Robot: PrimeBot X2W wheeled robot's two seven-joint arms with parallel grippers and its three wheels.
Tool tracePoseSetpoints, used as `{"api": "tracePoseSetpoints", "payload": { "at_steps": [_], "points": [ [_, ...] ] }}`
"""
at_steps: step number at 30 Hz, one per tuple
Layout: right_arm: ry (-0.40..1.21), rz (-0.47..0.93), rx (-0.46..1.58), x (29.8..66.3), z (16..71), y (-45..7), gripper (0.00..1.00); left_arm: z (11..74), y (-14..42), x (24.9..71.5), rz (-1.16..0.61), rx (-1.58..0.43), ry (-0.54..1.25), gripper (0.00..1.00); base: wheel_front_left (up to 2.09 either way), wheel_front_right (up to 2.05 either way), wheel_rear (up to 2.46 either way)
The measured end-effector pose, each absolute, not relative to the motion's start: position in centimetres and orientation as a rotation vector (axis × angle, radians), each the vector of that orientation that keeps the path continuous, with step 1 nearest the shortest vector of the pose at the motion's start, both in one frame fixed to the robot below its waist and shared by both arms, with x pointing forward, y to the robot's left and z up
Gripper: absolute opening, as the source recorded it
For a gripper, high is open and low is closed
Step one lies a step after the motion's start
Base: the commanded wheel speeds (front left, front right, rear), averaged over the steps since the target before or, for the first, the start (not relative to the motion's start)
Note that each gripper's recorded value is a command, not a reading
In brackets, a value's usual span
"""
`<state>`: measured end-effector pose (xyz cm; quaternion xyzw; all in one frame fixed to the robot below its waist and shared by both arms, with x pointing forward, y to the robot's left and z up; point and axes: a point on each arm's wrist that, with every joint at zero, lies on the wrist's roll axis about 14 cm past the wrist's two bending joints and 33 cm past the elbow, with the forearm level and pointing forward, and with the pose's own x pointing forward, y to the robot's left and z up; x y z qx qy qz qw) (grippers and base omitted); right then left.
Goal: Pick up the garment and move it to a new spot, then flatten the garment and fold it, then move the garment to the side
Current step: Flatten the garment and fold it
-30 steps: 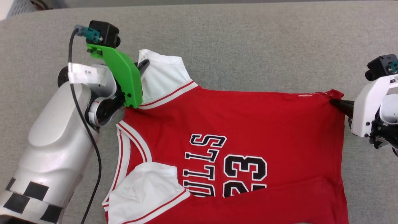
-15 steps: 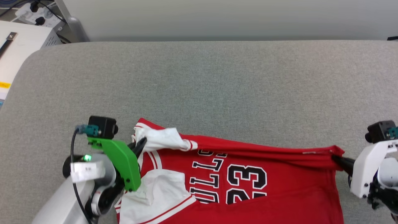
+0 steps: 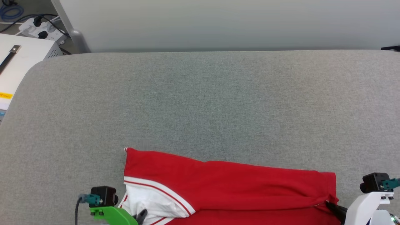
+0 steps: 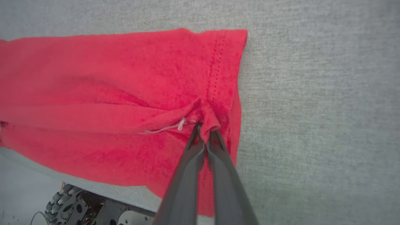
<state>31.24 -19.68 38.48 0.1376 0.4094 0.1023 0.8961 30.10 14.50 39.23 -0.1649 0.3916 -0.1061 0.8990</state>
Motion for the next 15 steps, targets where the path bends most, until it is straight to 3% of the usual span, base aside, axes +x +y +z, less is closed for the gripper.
{"api": "tracePoseSetpoints", "payload": {
  "at_steps": [1, 2, 5, 15],
  "points": [
    [0.845, 0.200, 0.292, 30.8, 38.3, -19.6, 0.42, 38.5, 14.0, 29.3, -0.225, -0.354, 0.838, 0.00, 0.00, 0.00, 0.00],
    [0.827, 0.189, 0.300, 30.9, 38.4, -19.7, 1.00, 38.3, 13.7, 29.2, -0.225, -0.363, 0.842, 0.00, 0.00, 0.00, 0.00],
    [0.763, 0.171, 0.306, 31.6, 38.9, -19.7, 1.00, 38.0, 13.0, 29.1, -0.236, -0.380, 0.837, 1.00, 0.00, 0.00, 0.00],
    [0.539, 0.150, 0.306, 33.8, 43.4, -20.3, 1.00, 42.1, 13.9, 32.8, -0.225, -0.350, 0.554, 1.00, 0.00, 0.00, 0.00]
  ]
}}
